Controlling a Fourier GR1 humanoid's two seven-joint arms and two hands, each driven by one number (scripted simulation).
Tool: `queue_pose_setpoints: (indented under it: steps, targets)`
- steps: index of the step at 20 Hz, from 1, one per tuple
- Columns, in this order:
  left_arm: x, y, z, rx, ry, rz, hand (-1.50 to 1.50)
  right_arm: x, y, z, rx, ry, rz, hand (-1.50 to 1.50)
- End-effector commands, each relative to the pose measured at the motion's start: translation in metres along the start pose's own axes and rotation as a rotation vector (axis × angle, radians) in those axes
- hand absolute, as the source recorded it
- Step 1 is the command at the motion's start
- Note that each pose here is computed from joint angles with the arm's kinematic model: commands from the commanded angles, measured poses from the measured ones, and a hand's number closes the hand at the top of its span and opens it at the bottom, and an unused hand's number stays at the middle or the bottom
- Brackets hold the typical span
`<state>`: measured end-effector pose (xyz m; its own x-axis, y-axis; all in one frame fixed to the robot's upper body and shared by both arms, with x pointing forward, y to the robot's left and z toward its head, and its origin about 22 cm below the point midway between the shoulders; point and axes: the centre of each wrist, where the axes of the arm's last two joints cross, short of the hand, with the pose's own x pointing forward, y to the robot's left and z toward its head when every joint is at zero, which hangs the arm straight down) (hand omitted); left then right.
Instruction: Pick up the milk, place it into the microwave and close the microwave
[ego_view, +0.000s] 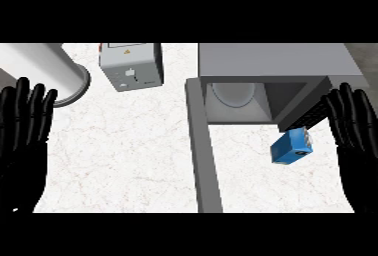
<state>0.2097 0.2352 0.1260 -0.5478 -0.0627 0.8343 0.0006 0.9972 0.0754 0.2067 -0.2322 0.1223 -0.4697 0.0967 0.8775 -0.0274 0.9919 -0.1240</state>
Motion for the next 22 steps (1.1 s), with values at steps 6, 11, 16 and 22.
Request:
queue_pose_setpoints:
  steps: [6, 11, 16, 22]
  targets:
    - [0.008, 0.014, 0.000, 0.060, 0.055, -0.034, -1.50, 0.016, -0.012, -0.028, 0.136, -0.103, -0.137, -1.50]
    - [-0.003, 0.030, 0.039, 0.142, 0.202, 0.034, -1.50, 0.046, -0.013, -0.021, 0.225, 0.027, -0.142, -1.50]
    - [0.019, 0.044, 0.038, 0.140, 0.200, 0.024, -1.50, 0.049, -0.018, -0.017, 0.187, 0.055, -0.115, -1.50]
    - [0.040, 0.065, 0.074, 0.127, 0.193, 0.025, -1.50, 0.049, -0.016, 0.003, 0.114, 0.094, -0.037, -1.50]
